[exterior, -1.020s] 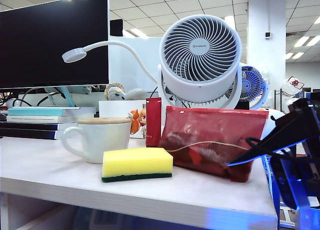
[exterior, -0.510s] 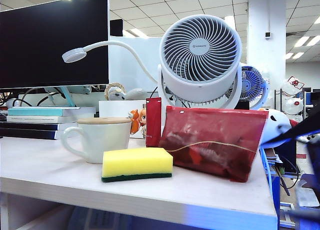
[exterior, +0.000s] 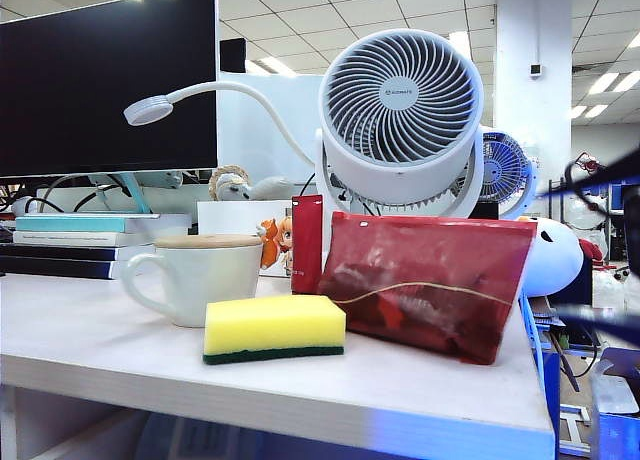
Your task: Open the drawer, place the cleaning sponge inside, then close the drawer.
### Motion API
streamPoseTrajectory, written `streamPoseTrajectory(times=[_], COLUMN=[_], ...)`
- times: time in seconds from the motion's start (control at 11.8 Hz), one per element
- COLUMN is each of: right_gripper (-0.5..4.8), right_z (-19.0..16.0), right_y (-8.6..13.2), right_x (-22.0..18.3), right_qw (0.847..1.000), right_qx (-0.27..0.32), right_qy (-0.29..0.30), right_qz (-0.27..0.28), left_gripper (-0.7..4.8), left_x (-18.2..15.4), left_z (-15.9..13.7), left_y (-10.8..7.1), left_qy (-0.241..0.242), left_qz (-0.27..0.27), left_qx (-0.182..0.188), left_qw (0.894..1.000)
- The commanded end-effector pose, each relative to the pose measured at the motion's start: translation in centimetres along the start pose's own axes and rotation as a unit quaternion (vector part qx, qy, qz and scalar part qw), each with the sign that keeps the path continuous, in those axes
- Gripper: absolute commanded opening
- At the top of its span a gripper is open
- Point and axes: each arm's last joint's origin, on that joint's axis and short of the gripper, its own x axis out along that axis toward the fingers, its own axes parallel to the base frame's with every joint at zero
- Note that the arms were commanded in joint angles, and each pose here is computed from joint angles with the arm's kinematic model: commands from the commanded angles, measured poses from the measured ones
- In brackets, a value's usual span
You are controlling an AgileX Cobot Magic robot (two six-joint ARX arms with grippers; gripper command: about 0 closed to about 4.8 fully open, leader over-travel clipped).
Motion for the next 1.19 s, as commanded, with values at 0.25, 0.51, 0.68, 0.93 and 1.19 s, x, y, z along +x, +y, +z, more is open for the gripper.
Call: streamPoseTrajectory(times=[0.25, 0.51, 0.68, 0.93, 1.19], right_gripper=[4.79, 4.79, 4.79, 4.79, 4.79], right_z=[5.7, 6.9, 6.7, 7.1, 7.4], right_y=[11.1, 15.8, 18.0, 22.6, 27.5], right_x=[0.9, 0.9, 1.4, 2.4, 3.5], right_qw=[0.985, 0.974, 0.967, 0.953, 0.933], right_qx=[-0.150, -0.202, -0.227, -0.264, -0.312], right_qy=[-0.013, -0.010, -0.001, -0.004, 0.012], right_qz=[0.079, 0.100, 0.115, 0.149, 0.177], left_gripper=[-0.03, -0.03, -0.03, -0.03, -0.03], left_x=[-0.1, -0.1, -0.1, -0.1, -0.1], left_z=[0.2, 0.2, 0.2, 0.2, 0.2], left_y=[0.0, 0.0, 0.0, 0.0, 0.0], left_qy=[-0.006, -0.006, -0.006, -0.007, -0.006], left_qz=[-0.001, -0.001, -0.001, -0.001, -0.001], left_qx=[0.006, 0.006, 0.006, 0.006, 0.006], left_qw=[1.000, 1.000, 1.000, 1.000, 1.000])
